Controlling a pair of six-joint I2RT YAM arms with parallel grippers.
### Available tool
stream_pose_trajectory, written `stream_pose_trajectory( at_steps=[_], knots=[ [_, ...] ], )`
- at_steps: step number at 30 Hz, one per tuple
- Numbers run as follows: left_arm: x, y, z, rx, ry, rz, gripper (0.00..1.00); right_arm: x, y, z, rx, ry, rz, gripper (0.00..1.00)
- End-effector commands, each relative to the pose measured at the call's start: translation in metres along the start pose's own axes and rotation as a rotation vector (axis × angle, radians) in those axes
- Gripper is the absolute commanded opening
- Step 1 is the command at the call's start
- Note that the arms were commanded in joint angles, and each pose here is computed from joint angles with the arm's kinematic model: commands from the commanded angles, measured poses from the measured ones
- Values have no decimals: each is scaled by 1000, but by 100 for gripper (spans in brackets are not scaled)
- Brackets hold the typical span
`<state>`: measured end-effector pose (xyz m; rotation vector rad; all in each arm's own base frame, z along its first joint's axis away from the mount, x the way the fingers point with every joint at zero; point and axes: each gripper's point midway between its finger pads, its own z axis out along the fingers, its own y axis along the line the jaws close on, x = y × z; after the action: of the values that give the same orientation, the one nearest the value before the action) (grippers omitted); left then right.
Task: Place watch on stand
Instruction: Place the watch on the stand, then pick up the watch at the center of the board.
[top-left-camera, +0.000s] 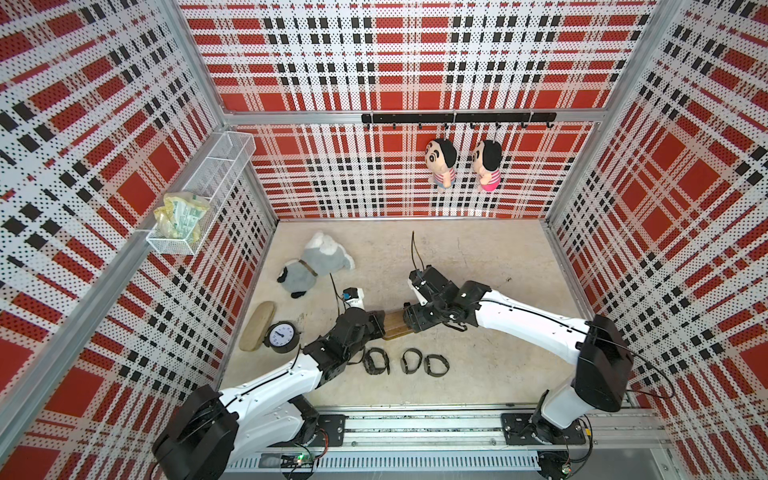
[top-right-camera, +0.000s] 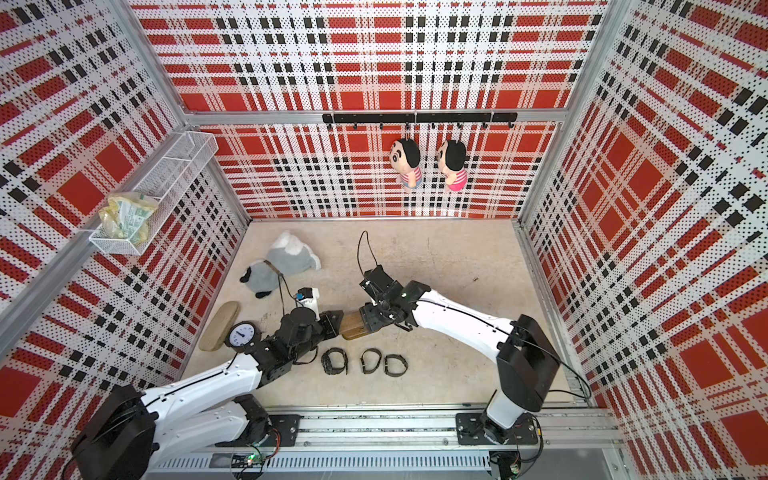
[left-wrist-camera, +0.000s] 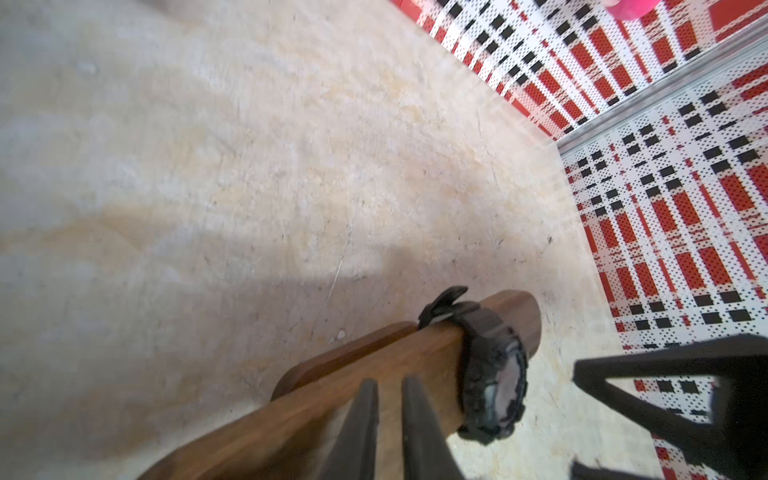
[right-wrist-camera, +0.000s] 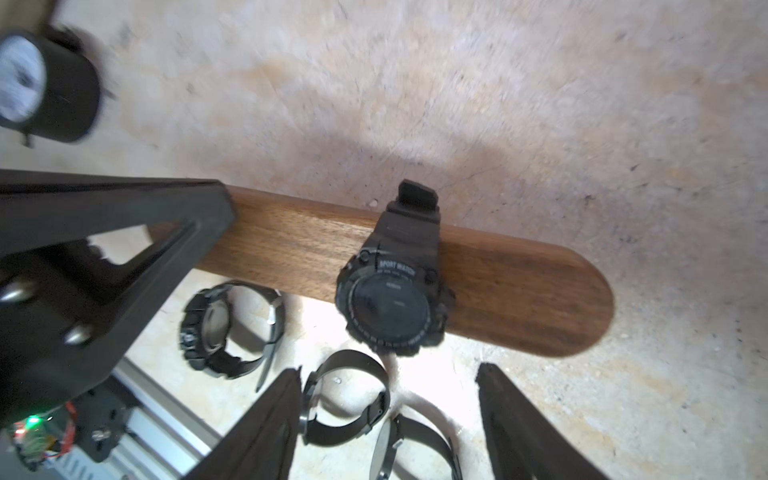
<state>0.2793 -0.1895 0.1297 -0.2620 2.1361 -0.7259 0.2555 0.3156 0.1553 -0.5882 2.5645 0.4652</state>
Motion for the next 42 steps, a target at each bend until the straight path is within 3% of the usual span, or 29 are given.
stream_pose_trajectory(
  at_steps=[1, 4, 6, 13, 17, 19, 27, 40, 41, 42],
  knots=[
    [-24, -5, -8, -33, -57, 60, 35, -12, 6, -24, -41, -82, 38, 73],
    [-33, -9, -12, -40, -84, 68, 58, 1, -2, -32, -24, -73, 81, 75],
    [-39, -13, -14, -37, -91, 74, 68, 10, -9, -36, -21, -80, 107, 75],
    [-40, -4, -23, -76, -110, 74, 87, 50, -21, -46, -50, -42, 176, 72],
    [-39, 1, -30, -78, -121, 68, 90, 74, -30, -42, -49, -14, 232, 68],
    [-39, 2, -33, -76, -132, 65, 97, 90, -28, -33, -78, 12, 266, 64],
    [-33, 11, -40, -83, -129, 74, 98, 136, -13, -10, -85, 115, 240, 60],
    [-30, 19, -45, -105, -133, 72, 98, 131, -3, 10, -51, 172, 225, 60],
    [-30, 19, -45, -103, -132, 72, 98, 120, 2, 13, -71, 125, 197, 42],
    [-30, 19, -45, -103, -132, 72, 98, 118, 3, 15, -71, 123, 190, 41]
  ],
)
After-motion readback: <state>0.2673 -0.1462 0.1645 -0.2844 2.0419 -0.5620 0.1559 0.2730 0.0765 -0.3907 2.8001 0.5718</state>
